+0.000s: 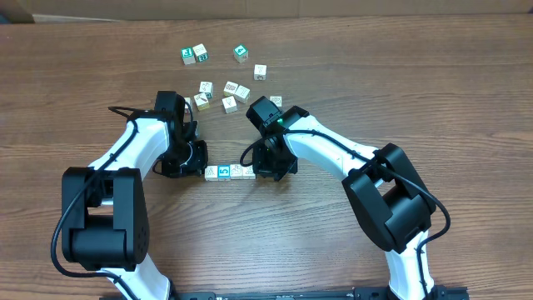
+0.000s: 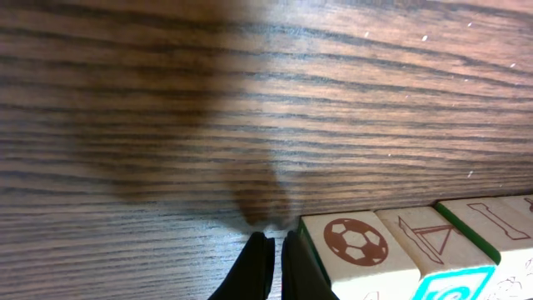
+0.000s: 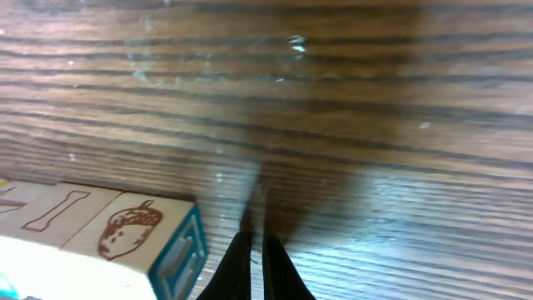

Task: Form a horizontal line

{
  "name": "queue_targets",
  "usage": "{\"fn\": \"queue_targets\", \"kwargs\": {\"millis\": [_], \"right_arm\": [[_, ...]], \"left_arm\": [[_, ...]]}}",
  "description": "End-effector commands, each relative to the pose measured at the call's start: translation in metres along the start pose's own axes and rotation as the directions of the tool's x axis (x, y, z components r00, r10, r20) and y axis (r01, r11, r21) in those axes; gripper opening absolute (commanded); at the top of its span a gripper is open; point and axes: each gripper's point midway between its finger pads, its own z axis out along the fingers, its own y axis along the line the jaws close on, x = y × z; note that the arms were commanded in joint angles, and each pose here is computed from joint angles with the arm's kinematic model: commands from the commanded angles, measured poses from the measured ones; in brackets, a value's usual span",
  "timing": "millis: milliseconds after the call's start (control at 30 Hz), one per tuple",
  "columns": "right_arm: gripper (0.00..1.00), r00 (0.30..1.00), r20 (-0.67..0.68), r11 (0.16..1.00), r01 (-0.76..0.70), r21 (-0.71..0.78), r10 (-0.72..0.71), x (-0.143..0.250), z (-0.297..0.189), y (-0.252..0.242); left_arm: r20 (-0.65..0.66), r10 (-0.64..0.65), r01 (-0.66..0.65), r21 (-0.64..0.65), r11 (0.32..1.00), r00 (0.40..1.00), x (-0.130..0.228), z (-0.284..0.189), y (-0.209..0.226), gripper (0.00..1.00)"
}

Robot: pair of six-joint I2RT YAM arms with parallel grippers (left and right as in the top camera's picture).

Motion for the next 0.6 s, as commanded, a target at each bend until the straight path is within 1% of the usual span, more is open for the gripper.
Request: {"fn": "queue_targets", "kwargs": {"millis": [0, 567], "right_arm": [[0.04, 0.999, -0.050, 1.000, -0.004, -0.024, 0.003, 0.0088, 0.0102, 0.0036], [0.04, 1.000, -0.030, 0.999, 0.002, -0.035, -0.003, 0.0042, 0.0103, 0.0064]], "left_arm": [[-0.011, 0.020, -0.020, -0.004, 1.000, 1.000, 0.0028, 0.0041, -0.0010, 0.04], [0.002, 0.016, -0.016, -0.003, 1.000, 1.000, 0.0001, 0.0049, -0.0048, 0.04]]}}
